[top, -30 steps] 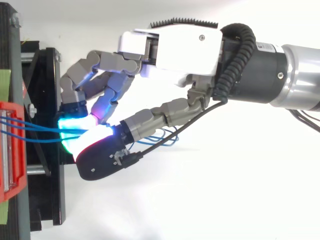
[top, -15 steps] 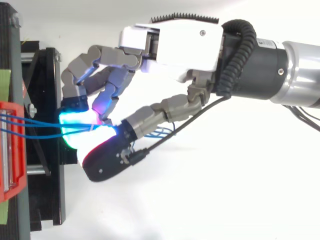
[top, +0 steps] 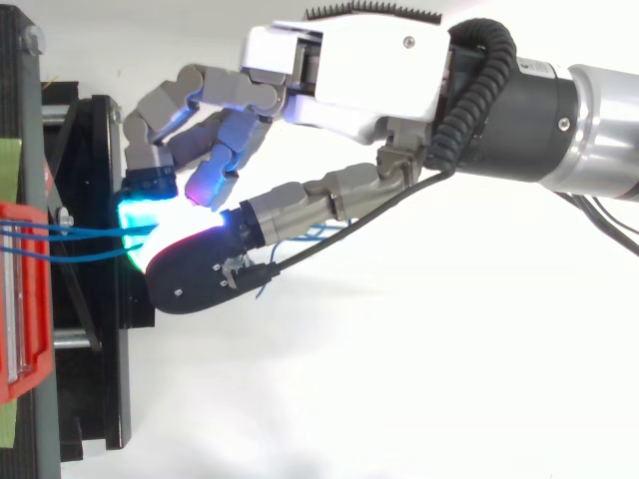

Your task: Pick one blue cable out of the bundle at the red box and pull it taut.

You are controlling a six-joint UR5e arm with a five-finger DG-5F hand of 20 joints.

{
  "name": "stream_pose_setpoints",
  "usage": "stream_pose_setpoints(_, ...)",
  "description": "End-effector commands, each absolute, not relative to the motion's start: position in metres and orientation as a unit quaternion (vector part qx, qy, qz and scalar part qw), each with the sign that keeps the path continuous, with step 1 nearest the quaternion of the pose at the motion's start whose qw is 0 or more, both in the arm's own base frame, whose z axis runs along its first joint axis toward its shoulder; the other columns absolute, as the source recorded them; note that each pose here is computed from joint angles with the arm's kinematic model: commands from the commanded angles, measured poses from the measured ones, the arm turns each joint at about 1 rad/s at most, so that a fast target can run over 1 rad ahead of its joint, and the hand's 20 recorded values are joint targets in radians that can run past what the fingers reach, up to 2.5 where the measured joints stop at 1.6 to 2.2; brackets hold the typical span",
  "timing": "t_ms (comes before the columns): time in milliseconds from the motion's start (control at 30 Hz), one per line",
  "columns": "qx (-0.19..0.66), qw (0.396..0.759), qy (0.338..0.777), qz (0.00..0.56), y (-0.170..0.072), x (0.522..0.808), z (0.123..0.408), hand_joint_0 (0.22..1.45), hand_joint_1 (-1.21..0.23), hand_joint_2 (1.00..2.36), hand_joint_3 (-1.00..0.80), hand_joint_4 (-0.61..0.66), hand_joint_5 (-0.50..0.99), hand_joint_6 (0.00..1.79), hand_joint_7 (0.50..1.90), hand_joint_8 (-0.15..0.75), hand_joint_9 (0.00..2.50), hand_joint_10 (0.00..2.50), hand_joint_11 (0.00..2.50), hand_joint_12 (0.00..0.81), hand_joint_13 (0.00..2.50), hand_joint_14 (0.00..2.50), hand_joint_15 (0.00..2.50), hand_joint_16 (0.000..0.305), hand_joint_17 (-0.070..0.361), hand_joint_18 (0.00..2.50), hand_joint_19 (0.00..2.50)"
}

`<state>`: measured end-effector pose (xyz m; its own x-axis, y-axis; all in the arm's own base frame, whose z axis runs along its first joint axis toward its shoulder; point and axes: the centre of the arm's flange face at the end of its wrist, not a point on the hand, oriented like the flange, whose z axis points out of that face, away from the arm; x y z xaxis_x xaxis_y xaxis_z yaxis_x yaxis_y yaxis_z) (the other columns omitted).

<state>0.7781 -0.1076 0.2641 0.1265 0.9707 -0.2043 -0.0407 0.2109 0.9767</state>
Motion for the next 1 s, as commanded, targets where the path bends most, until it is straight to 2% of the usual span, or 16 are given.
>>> stream_pose_setpoints(0, 0.462, 0.593, 0.504, 0.426, -0.1098, 0.7774, 0.2641, 0.61, -0.81, 1.01, -0.14, 0.15, -0.12, 0.92, 1.05, 0.439, 1.11, 0.01, 1.07, 0.482, 0.63, 0.01, 0.26, 0.061, 0.136, 0.56, 0.26)
stream_pose_setpoints(67, 0.461, 0.594, 0.504, 0.425, -0.111, 0.7777, 0.265, 0.64, -0.85, 1.02, -0.13, 0.1, -0.13, 0.92, 1.11, 0.413, 1.09, 0.01, 1.09, 0.466, 0.63, 0.01, 0.28, 0.057, 0.128, 0.55, 0.26)
stream_pose_setpoints(200, 0.46, 0.595, 0.504, 0.425, -0.111, 0.7779, 0.2651, 0.68, -0.91, 1.01, -0.24, 0.06, -0.14, 0.93, 1.04, 0.39, 1.05, 0.01, 1.09, 0.452, 0.61, 0.01, 0.3, 0.055, 0.124, 0.54, 0.25)
stream_pose_setpoints(300, 0.46, 0.595, 0.504, 0.425, -0.111, 0.7779, 0.2651, 0.71, -0.93, 1.01, -0.38, 0.07, -0.15, 0.93, 1.0, 0.376, 1.03, 0.01, 1.09, 0.448, 0.6, 0.01, 0.29, 0.055, 0.124, 0.54, 0.24)
stream_pose_setpoints(333, 0.46, 0.595, 0.504, 0.425, -0.111, 0.7779, 0.2651, 0.72, -0.93, 1.0, -0.49, 0.09, -0.15, 0.93, 0.97, 0.382, 1.02, 0.01, 1.09, 0.448, 0.6, 0.01, 0.28, 0.055, 0.124, 0.54, 0.24)
stream_pose_setpoints(500, 0.46, 0.595, 0.504, 0.425, -0.111, 0.7779, 0.2651, 0.6, -0.88, 1.0, -0.5, 0.16, -0.14, 0.92, 0.98, 0.39, 1.03, 0.02, 1.09, 0.447, 0.59, 0.01, 0.29, 0.055, 0.125, 0.54, 0.26)
stream_pose_setpoints(567, 0.46, 0.595, 0.504, 0.425, -0.111, 0.7779, 0.2651, 0.51, -0.75, 1.0, -0.5, 0.17, -0.14, 0.91, 0.98, 0.414, 1.06, 0.01, 1.1, 0.467, 0.59, 0.01, 0.28, 0.059, 0.133, 0.53, 0.28)
stream_pose_setpoints(733, 0.46, 0.595, 0.504, 0.425, -0.111, 0.7779, 0.2651, 0.51, -0.52, 1.0, -0.5, 0.14, -0.12, 0.9, 1.01, 0.421, 1.11, 0.01, 1.09, 0.466, 0.59, 0.01, 0.28, 0.059, 0.133, 0.52, 0.3)
stream_pose_setpoints(833, 0.46, 0.595, 0.504, 0.425, -0.111, 0.778, 0.2657, 0.57, -0.54, 1.0, -0.5, 0.1, -0.12, 0.89, 1.04, 0.396, 1.13, 0.02, 1.09, 0.441, 0.6, 0.01, 0.3, 0.055, 0.125, 0.49, 0.32)
stream_pose_setpoints(967, 0.46, 0.595, 0.504, 0.424, -0.111, 0.7779, 0.2656, 0.59, -0.67, 1.01, -0.35, 0.13, -0.11, 0.89, 1.08, 0.4, 1.13, 0.01, 1.12, 0.441, 0.62, 0.01, 0.31, 0.054, 0.122, 0.51, 0.31)
